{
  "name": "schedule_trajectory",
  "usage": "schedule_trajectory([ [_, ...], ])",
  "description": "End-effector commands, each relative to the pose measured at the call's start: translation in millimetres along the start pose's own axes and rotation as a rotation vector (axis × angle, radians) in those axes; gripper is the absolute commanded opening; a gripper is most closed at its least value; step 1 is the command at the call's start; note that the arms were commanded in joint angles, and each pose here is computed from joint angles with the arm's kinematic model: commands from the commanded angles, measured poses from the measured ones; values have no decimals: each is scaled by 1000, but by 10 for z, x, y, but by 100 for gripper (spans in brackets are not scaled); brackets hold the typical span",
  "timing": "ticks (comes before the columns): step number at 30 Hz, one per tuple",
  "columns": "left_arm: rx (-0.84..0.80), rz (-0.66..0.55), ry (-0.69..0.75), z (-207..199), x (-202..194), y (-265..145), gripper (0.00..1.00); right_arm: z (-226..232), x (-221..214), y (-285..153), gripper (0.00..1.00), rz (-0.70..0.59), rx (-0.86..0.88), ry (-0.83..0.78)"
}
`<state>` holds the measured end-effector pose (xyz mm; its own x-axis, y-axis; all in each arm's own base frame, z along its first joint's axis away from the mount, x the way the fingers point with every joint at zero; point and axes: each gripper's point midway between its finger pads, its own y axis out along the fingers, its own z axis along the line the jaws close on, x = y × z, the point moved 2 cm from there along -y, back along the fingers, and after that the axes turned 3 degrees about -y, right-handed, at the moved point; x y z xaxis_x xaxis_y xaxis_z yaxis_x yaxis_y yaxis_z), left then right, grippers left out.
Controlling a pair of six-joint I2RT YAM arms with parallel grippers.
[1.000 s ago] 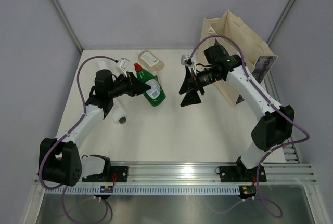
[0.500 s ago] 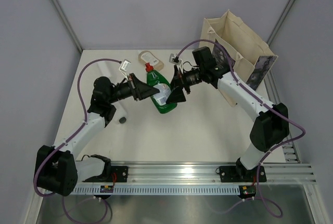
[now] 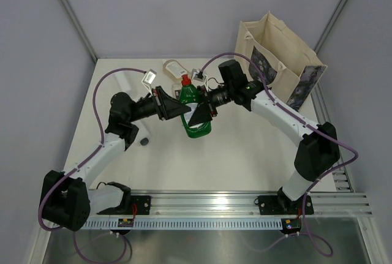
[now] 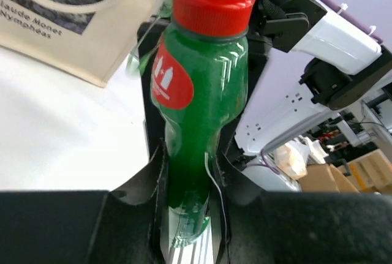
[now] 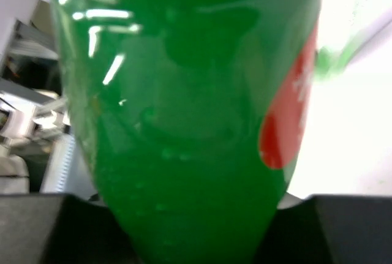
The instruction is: Place the personal care products into the canvas bag
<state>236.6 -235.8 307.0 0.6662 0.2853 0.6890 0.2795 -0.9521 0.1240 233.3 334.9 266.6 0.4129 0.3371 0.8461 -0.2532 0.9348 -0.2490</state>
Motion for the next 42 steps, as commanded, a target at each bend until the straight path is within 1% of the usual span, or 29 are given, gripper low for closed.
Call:
schedule_trajectory([
  [1, -91, -128, 124, -377, 346, 25, 20, 142, 120, -38, 9, -44, 51, -44],
  [2, -80, -136, 119, -361, 354, 25, 27, 166, 138, -50, 2, -48, 50, -51],
  [3, -63, -134, 103, -326, 351, 29, 37, 183, 157, -59, 0, -52, 48, -54],
  [5, -33, -149, 105, -286, 393, 35, 49, 215, 227, -92, 0, -64, 29, -76],
  [6, -1, -145, 106, -236, 382, 30, 66, 238, 281, -113, 0, -70, 24, -88],
  [7, 27, -164, 118, -211, 421, 26, 75, 224, 334, -156, 0, -79, 2, -98],
  [8, 65, -176, 127, -162, 457, 5, 79, 232, 388, -201, 0, -87, -14, -109],
  [9, 136, -191, 161, -115, 519, -42, 86, 250, 488, -267, 0, -100, -29, -128],
  [11, 255, -235, 195, -3, 650, -174, 89, 153, 626, -489, 0, -135, -95, -135],
  [12, 359, -232, 159, 140, 620, -278, 96, 145, 754, -610, 0, -158, -123, -152],
  [13, 477, -324, 216, 190, 794, -433, 99, 109, 835, -729, 0, -176, -157, -158],
  [14, 563, -360, 216, 278, 844, -574, 99, -22, 924, -978, 0, -210, -229, -152],
  [15, 648, -358, 204, 387, 794, -704, 99, -11, 1103, -1161, 0, -241, -280, -182],
  [16, 731, -418, 213, 439, 840, -860, 99, -93, 1212, -1347, 0, -268, -363, -178],
  [17, 829, -408, 167, 582, 737, -1017, 99, -271, 1278, -1666, 0, -300, -472, -164],
  [18, 932, -451, 141, 691, 725, -1186, 99, -243, 1477, -1900, 0, -335, -559, -198],
  [20, 1092, -454, 27, 856, 501, -1464, 99, -502, 1614, -2391, 0, -419, -811, -125],
  [21, 1159, -481, -30, 913, 440, -1577, 99, -522, 1723, -2736, 0, -469, -934, -133],
  [22, 1225, -492, -51, 973, 379, -1697, 99, -674, 1733, -3036, 0, -506, -1094, -104],
  [24, 1304, -470, -104, 1039, 211, -1859, 99, -720, 1800, -3489, 0, -558, -1266, -112],
  [25, 1322, -468, -118, 1052, 162, -1901, 99, -837, 1772, -3710, 0, -574, -1381, -92],
  [26, 1349, -463, -134, 1069, 70, -1971, 99, -888, 1771, -3794, 0, -575, -1422, -96],
  [28, 1384, -484, -143, 1072, 14, -2058, 99, -919, 1746, -4206, 0, -589, -1549, -126],
  [31, 1441, -522, -156, 1065, -70, -2202, 99, -1154, 1625, -4451, 0, -515, -1617, -162],
  [36, 1464, -525, -166, 1073, -144, -2265, 99, -1358, 1413, -4481, 0, -372, -1587, -190],
  [38, 1486, -513, -186, 1103, -191, -2289, 99, -1459, 1311, -4407, 0, -326, -1531, -182],
  [39, 1495, -512, -197, 1118, -211, -2300, 99, -1463, 1214, -4345, 0, -249, -1495, -187],
  [41, 1514, -496, -221, 1161, -270, -2318, 99, -1520, 1123, -4190, 0, -172, -1387, -211],
  [42, 1523, -500, -238, 1179, -285, -2323, 99, -1590, 899, -4058, 0, -74, -1303, -191],
])
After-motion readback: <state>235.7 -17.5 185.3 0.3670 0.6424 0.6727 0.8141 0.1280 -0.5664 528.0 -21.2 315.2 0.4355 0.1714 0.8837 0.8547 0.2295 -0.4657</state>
